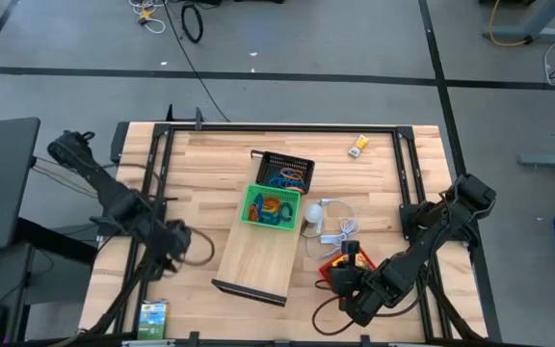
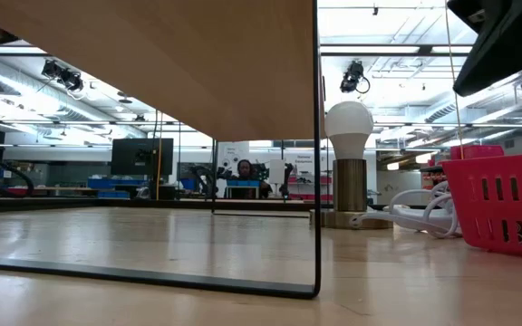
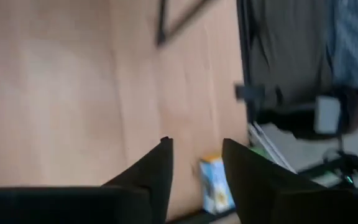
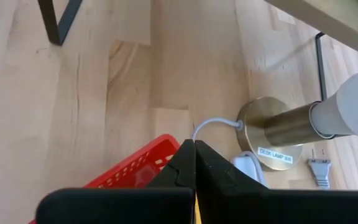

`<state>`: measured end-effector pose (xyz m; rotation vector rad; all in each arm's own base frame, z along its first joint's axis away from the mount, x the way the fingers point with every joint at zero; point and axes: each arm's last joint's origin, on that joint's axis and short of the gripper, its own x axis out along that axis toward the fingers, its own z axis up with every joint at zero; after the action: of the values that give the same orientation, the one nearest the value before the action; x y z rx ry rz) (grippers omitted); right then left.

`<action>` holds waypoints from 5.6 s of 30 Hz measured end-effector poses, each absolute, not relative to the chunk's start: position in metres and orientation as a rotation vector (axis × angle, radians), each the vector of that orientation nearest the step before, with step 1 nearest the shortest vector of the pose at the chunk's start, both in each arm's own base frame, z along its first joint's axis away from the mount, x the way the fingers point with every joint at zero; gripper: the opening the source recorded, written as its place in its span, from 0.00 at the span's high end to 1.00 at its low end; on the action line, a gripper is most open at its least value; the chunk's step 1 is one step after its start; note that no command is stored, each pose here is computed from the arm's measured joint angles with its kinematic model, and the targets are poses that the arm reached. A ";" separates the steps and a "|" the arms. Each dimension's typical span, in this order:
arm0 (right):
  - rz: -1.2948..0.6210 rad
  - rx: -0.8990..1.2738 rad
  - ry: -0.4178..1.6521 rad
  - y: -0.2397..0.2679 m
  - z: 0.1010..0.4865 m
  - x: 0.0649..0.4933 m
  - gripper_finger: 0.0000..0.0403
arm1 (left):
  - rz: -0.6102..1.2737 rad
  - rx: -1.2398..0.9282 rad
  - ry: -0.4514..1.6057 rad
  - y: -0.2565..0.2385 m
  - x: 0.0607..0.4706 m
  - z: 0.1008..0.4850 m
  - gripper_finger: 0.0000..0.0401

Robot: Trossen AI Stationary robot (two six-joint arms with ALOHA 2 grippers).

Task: Pick & Place Office Desk Supplies
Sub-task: Put the box of crayon into the red bin

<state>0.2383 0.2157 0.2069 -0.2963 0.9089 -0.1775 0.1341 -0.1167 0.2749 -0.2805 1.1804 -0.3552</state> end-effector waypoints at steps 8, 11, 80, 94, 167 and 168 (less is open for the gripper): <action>-0.182 -0.295 0.905 0.216 0.207 0.238 1.00 | -0.447 -0.279 1.337 -0.177 0.128 0.248 0.96; -0.187 -0.312 0.896 0.216 0.207 0.238 1.00 | -0.453 -0.282 1.311 -0.197 0.130 0.238 0.99; -0.177 -0.372 0.805 0.227 0.210 0.232 1.00 | 0.115 0.000 1.265 -0.190 0.132 0.193 0.81; -0.175 -0.373 0.806 0.228 0.210 0.231 1.00 | 0.190 -0.033 1.355 -0.206 0.141 0.160 0.31; -0.160 -0.352 0.778 0.234 0.211 0.228 1.00 | 0.056 -0.035 0.895 -0.297 0.079 0.175 0.88; -0.160 -0.352 0.779 0.234 0.211 0.228 1.00 | 0.069 -0.046 0.887 -0.296 0.079 0.177 0.87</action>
<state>0.2279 0.2342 0.2113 -0.3521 0.7787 -0.1604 0.0790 -0.2957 0.1767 -0.0456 0.8874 0.0691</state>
